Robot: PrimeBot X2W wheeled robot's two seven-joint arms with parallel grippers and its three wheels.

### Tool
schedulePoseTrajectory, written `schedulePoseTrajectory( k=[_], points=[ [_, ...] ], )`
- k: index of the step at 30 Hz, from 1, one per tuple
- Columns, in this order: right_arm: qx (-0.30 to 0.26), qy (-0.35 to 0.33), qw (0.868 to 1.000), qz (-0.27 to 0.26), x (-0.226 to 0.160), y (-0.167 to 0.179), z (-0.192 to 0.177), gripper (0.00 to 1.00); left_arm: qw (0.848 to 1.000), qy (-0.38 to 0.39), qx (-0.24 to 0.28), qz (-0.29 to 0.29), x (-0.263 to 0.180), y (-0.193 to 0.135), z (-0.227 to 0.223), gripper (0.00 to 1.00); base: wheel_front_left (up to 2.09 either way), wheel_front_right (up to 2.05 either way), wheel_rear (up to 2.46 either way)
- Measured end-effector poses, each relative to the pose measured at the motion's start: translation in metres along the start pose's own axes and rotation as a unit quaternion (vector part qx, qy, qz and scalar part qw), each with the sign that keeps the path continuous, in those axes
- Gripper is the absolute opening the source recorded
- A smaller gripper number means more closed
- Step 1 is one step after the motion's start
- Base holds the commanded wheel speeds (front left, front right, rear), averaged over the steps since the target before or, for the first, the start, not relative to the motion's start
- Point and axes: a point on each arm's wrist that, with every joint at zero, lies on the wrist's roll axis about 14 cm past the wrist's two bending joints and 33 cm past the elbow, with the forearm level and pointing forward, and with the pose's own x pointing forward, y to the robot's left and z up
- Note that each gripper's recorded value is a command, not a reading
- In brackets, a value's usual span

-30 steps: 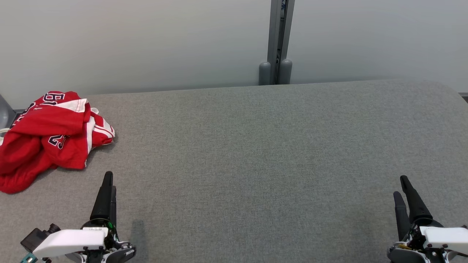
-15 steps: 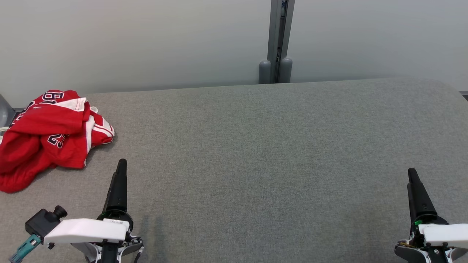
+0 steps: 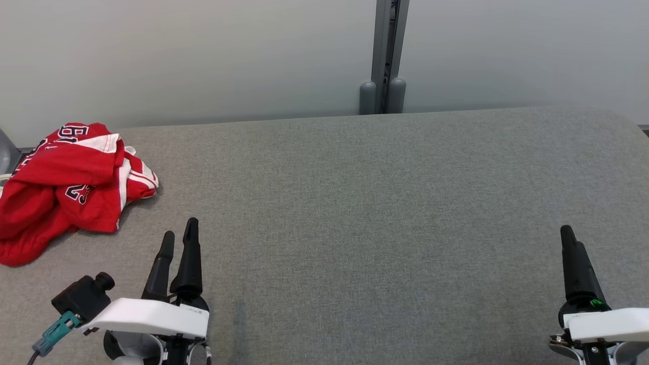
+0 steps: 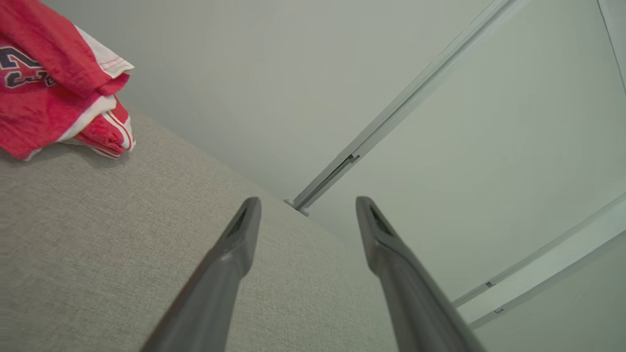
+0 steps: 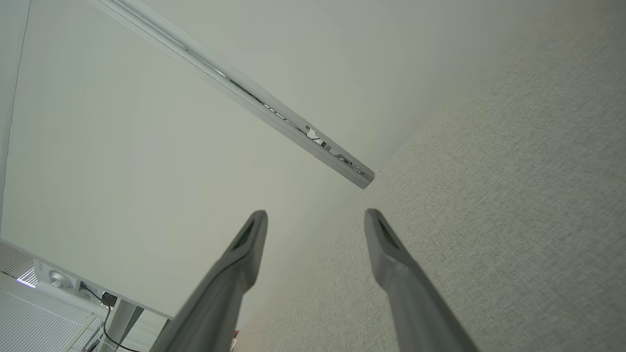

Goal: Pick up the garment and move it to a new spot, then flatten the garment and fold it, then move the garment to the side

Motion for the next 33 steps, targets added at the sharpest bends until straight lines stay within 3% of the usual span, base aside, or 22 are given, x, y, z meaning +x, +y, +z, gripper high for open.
schedulePoseTrajectory(
  k=[16, 33],
  points=[
    [-0.143, -0.003, 0.989, 0.036, -0.006, 0.018, -0.003, 1.0, 0.987, -0.007, 0.157, 0.005, -0.006, 0.001, -0.001, 1.0, 0.0, 0.0, 0.0],
    [-0.256, 0.007, 0.965, 0.048, -0.016, 0.017, -0.013, 1.0, 0.97, -0.005, 0.243, 0.014, -0.014, 0.01, -0.009, 1.0, 0.0, 0.0, 0.0]
  ],
)
